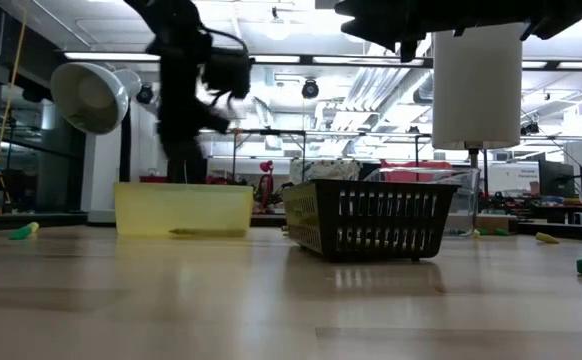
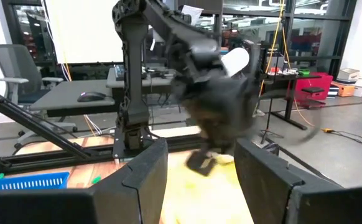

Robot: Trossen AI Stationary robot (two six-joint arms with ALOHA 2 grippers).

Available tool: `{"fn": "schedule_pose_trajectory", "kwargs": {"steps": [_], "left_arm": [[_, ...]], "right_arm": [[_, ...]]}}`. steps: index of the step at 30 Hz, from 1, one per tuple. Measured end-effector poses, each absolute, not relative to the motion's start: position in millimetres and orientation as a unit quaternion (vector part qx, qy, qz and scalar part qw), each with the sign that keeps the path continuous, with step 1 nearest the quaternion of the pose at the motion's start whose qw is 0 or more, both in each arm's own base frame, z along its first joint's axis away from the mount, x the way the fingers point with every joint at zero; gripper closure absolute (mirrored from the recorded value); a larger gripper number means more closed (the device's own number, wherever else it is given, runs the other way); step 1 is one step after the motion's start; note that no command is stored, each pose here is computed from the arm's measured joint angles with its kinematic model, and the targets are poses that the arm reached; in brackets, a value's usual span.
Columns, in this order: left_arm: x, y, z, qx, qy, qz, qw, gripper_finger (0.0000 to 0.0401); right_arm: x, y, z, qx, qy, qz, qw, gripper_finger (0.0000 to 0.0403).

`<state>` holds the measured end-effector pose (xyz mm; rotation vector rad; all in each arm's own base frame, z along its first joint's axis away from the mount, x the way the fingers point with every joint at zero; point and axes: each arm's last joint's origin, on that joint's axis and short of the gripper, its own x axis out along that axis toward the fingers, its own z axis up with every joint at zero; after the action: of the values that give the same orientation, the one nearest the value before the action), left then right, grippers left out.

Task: Sort crayons
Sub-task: Put the green crayon into the blue bin

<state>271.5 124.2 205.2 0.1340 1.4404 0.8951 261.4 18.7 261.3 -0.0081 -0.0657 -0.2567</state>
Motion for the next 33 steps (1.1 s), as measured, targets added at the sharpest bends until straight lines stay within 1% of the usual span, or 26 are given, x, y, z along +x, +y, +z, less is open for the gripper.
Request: {"fn": "schedule_pose_trajectory", "kwargs": {"steps": [3,5,8,11,15,16,18,20,23,25,30,33], "left_arm": [[286.2,143.5,214.7,0.01,0.572,0.364,0.735,0.0401],[294.6,150.4,218.8,-0.03,0.515,0.327,0.792,0.0401],[305.1,152.1,218.7,-0.061,0.432,0.263,0.861,0.0401],[312.8,145.4,213.7,-0.055,0.357,0.21,0.909,0.0401],[318.3,138.3,202.5,-0.048,0.262,0.154,0.952,0.0401],[320.3,138.5,200.0,-0.045,0.245,0.15,0.957,0.0401],[321.8,141.1,195.1,-0.042,0.244,0.152,0.957,0.0401],[326.7,147.7,194.3,-0.025,0.261,0.157,0.952,0.0401],[339.9,158.7,203.1,-0.007,0.3,0.153,0.941,0.0401],[352.7,165.4,209.9,0.01,0.335,0.141,0.932,0.0401],[374.7,179.4,205.1,0.04,0.477,0.09,0.873,0.0401],[383.4,189.3,201.3,0.059,0.521,0.085,0.847,0.0401]], "right_arm": [[261.4,18.7,260.7,-0.005,-0.03,-0.128,0.991,0.0224],[261.6,18.8,257.7,-0.007,-0.014,-0.128,0.992,0.0224],[261.6,18.8,252.7,-0.005,0.01,-0.128,0.992,0.0224],[261.6,18.8,251.1,-0.006,0.019,-0.128,0.992,0.0224],[261.6,18.7,251.5,-0.004,0.017,-0.128,0.992,0.0224],[261.6,18.6,251.9,-0.003,0.015,-0.128,0.992,0.0224],[261.6,18.4,252.7,-0.002,0.01,-0.132,0.991,0.0224],[261.5,17.9,254.5,-0.007,0.002,-0.139,0.99,0.0224],[261.6,15.3,257.7,-0.021,-0.012,-0.147,0.989,0.0224],[261.7,11.4,258.6,-0.024,-0.016,-0.155,0.987,0.0224],[262.1,2.1,256.5,-0.018,-0.006,-0.168,0.986,0.0224],[262.4,-0.9,253.7,-0.012,0.007,-0.164,0.986,0.0224]]}}
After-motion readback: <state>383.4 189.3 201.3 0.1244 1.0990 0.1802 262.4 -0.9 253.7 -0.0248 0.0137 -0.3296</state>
